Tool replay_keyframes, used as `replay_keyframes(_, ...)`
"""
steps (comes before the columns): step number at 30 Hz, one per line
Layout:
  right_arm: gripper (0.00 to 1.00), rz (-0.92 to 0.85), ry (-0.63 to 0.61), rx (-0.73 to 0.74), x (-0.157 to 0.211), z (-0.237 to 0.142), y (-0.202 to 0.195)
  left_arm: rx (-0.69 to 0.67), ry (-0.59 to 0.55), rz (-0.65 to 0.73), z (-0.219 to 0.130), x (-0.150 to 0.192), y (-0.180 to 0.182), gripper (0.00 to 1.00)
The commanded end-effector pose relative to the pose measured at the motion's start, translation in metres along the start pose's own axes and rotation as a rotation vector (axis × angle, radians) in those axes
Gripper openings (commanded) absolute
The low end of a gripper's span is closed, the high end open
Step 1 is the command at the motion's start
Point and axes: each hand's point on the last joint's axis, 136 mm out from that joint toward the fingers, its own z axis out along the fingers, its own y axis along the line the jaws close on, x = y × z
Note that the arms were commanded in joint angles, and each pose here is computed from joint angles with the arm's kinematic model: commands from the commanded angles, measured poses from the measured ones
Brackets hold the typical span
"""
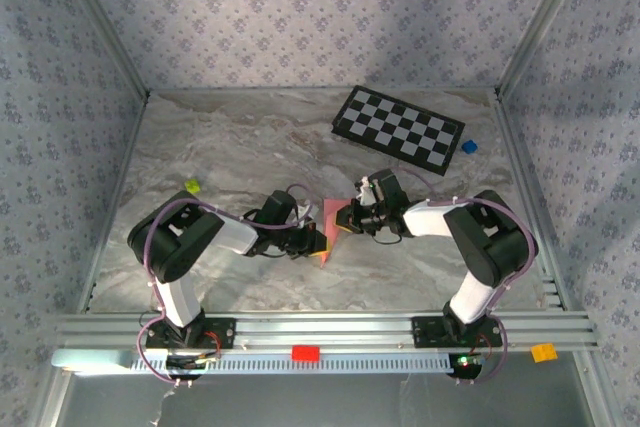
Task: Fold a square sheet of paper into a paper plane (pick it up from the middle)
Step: Fold the wing for the fifth time at the center of the table.
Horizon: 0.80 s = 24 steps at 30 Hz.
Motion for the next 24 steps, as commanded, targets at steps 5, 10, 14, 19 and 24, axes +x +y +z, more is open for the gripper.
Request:
replay_keyframes(5,0.07,-0.011,0.008,-0.025,-0.007,0.004,0.006,-0.058,0.017,-0.081,0.002,0.005,0.028,0.00)
replay_keyframes(10,0.07,-0.005,0.014,-0.019,-0.008,0.008,0.002,-0.059,0.017,-0.092,0.002,0.005,0.031,0.00)
replay_keyframes(14,0.07,0.012,0.024,0.004,-0.006,0.012,-0.007,-0.061,0.017,-0.101,0.001,0.006,0.034,0.00)
replay_keyframes(19,0.07,0.046,0.032,0.045,-0.002,0.017,-0.022,-0.074,0.026,-0.103,0.000,0.009,0.038,0.00)
replay_keyframes(24,0.07,0.078,0.048,0.078,0.003,0.021,-0.037,-0.087,0.037,-0.101,-0.001,0.013,0.041,0.07)
